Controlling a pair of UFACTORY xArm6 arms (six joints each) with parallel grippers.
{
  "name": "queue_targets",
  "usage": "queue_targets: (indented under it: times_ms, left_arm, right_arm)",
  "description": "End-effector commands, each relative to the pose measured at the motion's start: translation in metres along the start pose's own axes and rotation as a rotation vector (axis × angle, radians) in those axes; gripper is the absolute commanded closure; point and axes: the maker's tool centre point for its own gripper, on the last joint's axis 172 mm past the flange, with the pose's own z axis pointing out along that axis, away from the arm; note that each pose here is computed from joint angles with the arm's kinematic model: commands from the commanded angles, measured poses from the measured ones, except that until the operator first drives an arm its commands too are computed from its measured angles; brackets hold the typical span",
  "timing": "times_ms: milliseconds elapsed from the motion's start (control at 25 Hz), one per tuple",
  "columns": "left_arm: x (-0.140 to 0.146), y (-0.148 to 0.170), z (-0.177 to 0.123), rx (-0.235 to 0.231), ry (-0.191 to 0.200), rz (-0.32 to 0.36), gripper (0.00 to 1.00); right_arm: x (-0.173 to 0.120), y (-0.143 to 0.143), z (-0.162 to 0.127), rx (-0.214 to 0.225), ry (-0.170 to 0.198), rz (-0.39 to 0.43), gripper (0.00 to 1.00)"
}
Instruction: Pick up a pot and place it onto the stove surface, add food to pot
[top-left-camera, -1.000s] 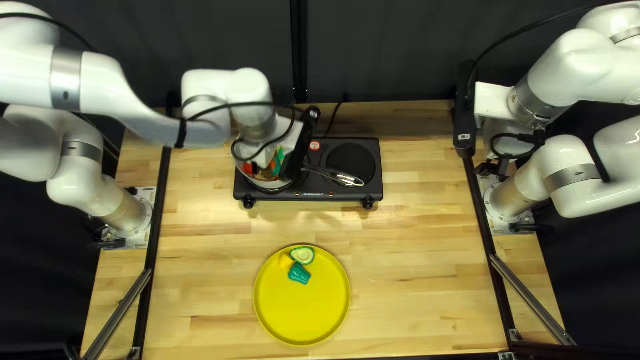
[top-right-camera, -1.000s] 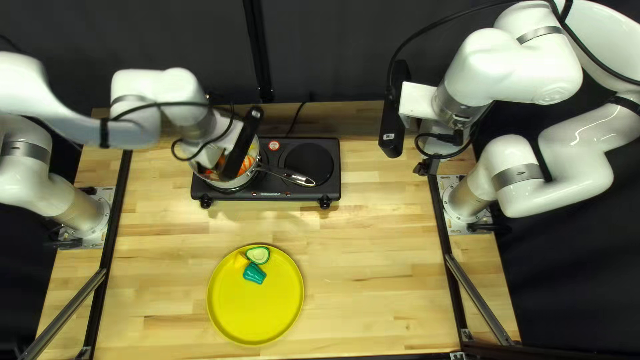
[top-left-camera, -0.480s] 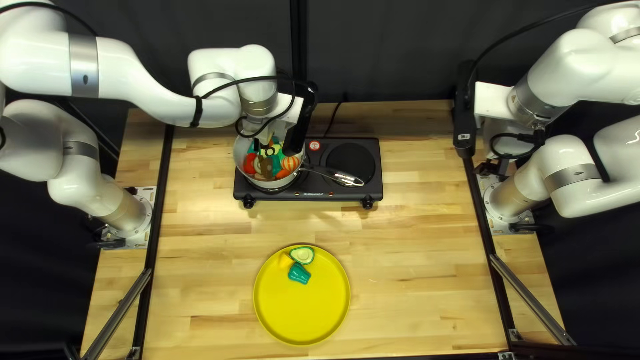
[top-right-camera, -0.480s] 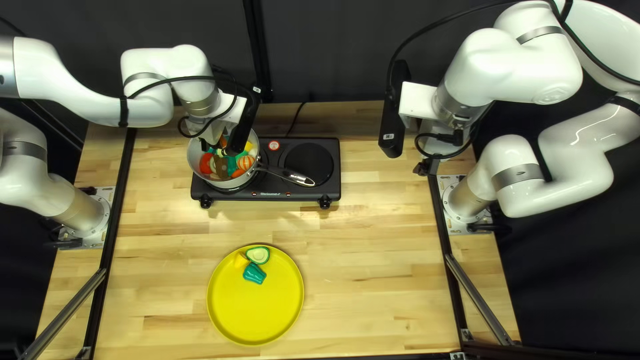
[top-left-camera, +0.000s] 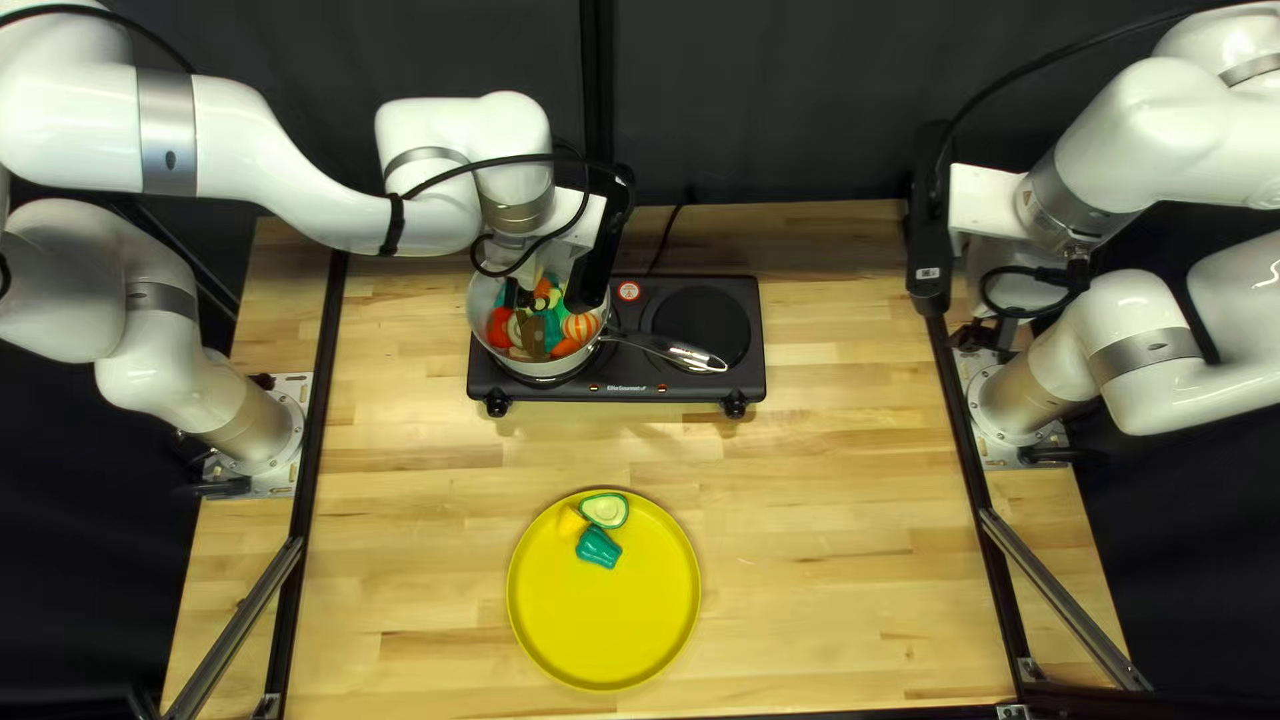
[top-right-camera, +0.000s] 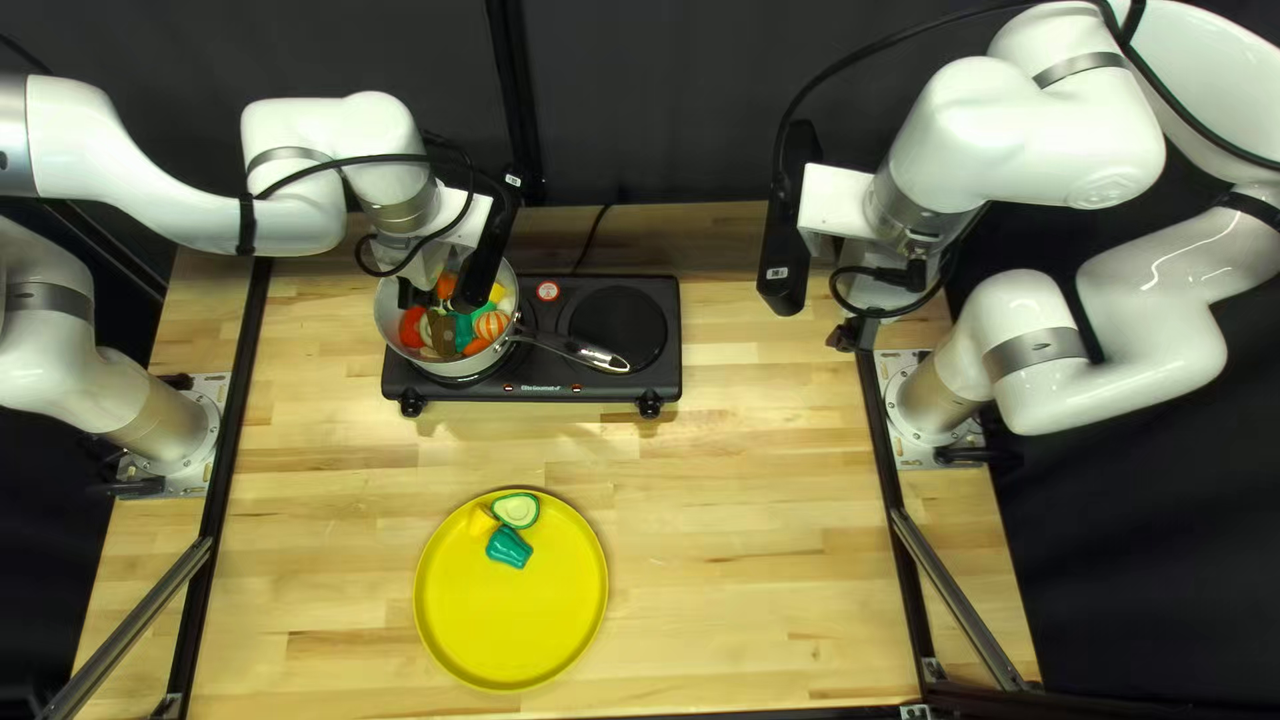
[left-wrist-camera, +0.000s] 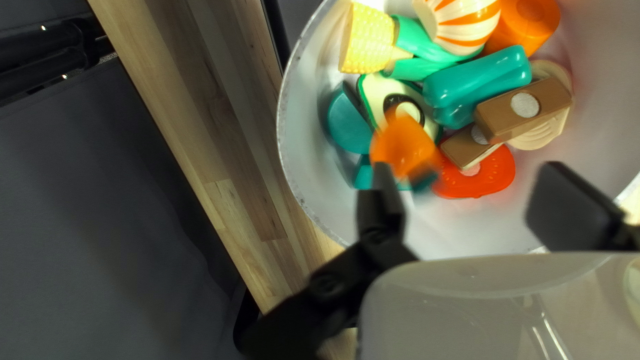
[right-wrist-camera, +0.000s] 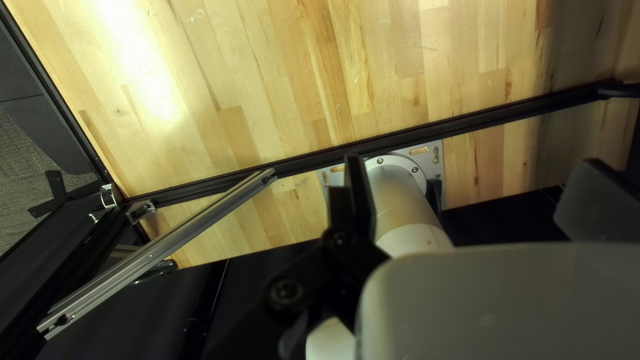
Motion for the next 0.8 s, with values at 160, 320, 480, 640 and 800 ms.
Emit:
queue_targets:
  times_ms: [160, 320, 480, 640, 800]
  left_arm:
    - [-0.001, 0.000, 0.001, -0.005, 0.002, -0.004, 0.00]
    - [0.031, 0.082, -0.014, 0.004, 0.023, 0.038, 0.00]
    - [0.065, 0.203, -0.020, 0.018, 0.055, 0.047, 0.00]
    - [0.077, 0.282, -0.010, 0.041, 0.084, 0.055, 0.00]
    - [0.083, 0.311, 0.001, 0.044, 0.096, 0.056, 0.00]
  right_arm:
    - [0.000, 0.000, 0.000, 0.000, 0.000, 0.000, 0.00]
    - [0.000, 0.000, 0.000, 0.000, 0.000, 0.000, 0.00]
    - [0.000, 0.000, 0.000, 0.000, 0.000, 0.000, 0.00]
    - [0.000, 0.000, 0.000, 0.000, 0.000, 0.000, 0.00]
    - [0.000, 0.000, 0.000, 0.000, 0.000, 0.000, 0.00]
